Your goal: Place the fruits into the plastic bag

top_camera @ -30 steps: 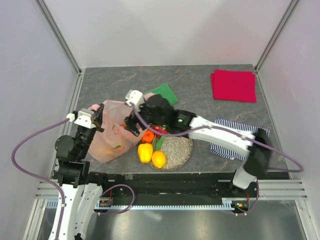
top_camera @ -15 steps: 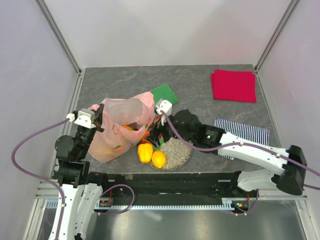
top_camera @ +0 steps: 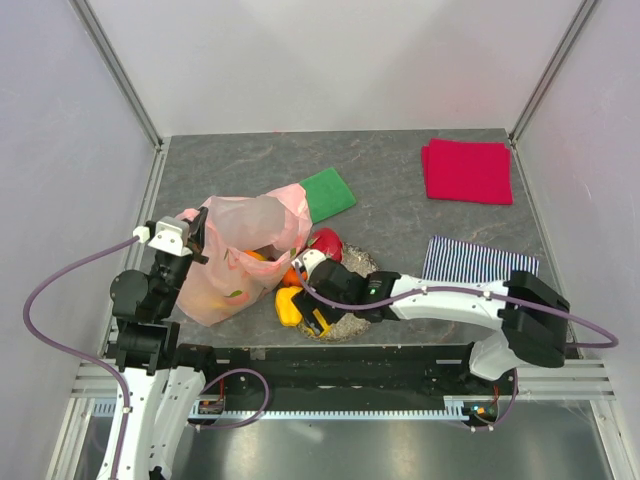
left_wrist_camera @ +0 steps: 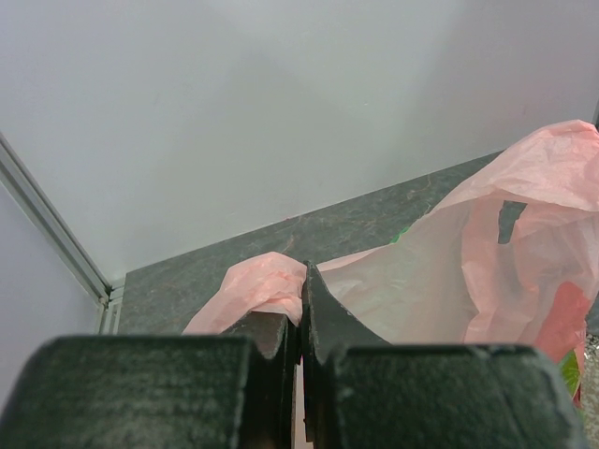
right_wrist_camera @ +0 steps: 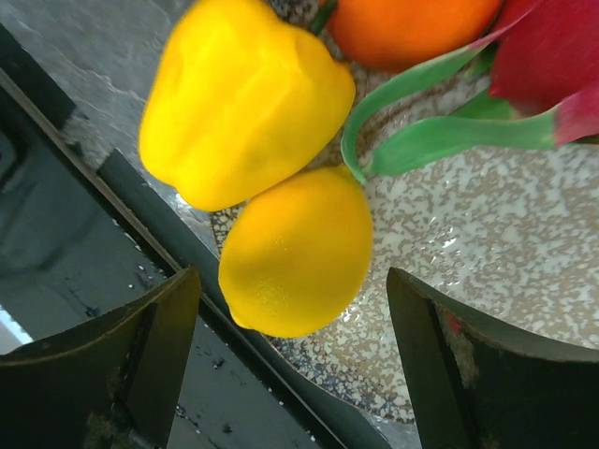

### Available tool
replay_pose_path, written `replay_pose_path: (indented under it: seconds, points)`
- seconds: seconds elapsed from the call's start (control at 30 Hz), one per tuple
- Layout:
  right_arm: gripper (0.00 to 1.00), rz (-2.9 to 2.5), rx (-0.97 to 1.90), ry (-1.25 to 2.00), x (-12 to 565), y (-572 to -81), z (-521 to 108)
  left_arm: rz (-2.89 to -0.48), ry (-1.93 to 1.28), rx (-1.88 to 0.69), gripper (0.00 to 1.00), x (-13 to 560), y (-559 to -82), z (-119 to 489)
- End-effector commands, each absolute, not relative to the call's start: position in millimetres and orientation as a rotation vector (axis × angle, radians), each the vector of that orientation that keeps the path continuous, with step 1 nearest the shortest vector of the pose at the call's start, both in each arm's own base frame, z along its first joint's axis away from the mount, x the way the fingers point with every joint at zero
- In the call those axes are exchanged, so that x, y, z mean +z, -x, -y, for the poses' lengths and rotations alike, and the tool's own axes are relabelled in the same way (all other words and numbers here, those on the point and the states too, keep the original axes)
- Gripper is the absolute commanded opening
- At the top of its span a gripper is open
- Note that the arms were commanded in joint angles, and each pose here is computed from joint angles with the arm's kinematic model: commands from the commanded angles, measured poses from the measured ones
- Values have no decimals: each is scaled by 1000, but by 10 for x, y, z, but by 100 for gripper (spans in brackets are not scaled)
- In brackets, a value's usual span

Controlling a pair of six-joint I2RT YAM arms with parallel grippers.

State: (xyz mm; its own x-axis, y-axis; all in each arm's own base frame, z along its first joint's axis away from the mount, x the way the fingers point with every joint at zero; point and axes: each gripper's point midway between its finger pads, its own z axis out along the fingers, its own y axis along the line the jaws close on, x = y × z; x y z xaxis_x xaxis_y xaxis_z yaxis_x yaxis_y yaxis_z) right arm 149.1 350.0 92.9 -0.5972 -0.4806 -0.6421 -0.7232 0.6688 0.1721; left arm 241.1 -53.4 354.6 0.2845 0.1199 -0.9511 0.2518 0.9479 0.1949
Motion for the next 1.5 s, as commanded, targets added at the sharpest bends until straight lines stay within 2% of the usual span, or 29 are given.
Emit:
replay_pose_path:
  seconds: [0.0, 0.3, 0.37, 0.4, 0.53, 0.73, 0.9, 1.03, 1.23, 1.27, 1.33, 1.47]
  points:
    - [88, -2361, 526, 876, 889, -1528, -3565, -1261, -316, -65, 1, 3615, -2432, 485]
    - [87, -2373, 470, 886, 729, -1593, -3630, -1265, -315, -64, 1, 3604, -2441, 483]
    - [81, -2371, 467, 889, 713, -1599, -3634, -1264, -315, -66, 2, 3608, -2440, 487]
    - [73, -2372, 465, 887, 712, -1600, -3630, -1265, -315, -64, 2, 3604, -2441, 483]
    - [59, -2377, 427, 843, 758, -1601, -3484, -1267, -315, -64, 2, 3601, -2445, 484]
    - [53, -2317, 184, 711, 1140, -1789, -2855, -1267, -317, -66, 2, 3600, -2443, 489]
    - [50, -2158, 171, 574, 1832, -2084, -2592, -1265, -321, -77, 2, 3603, -2439, 507]
    - [49, -1892, 376, 495, 2745, -2271, -2854, -1263, -320, -81, 2, 3606, -2434, 511]
    - [46, -1465, 783, 595, 4007, -2118, -3516, -1274, -333, -104, 2, 3580, -2461, 554]
    - [46, -1451, 830, 684, 3954, -2058, -3730, -1272, -333, -104, 2, 3583, -2458, 554]
    - [45, -1365, 889, 712, 4225, -2037, -3928, -1272, -330, -103, 2, 3587, -2455, 549]
    - [45, -1410, 911, 831, 3977, -2135, -4447, -1273, -331, -102, 1, 3576, -2456, 548]
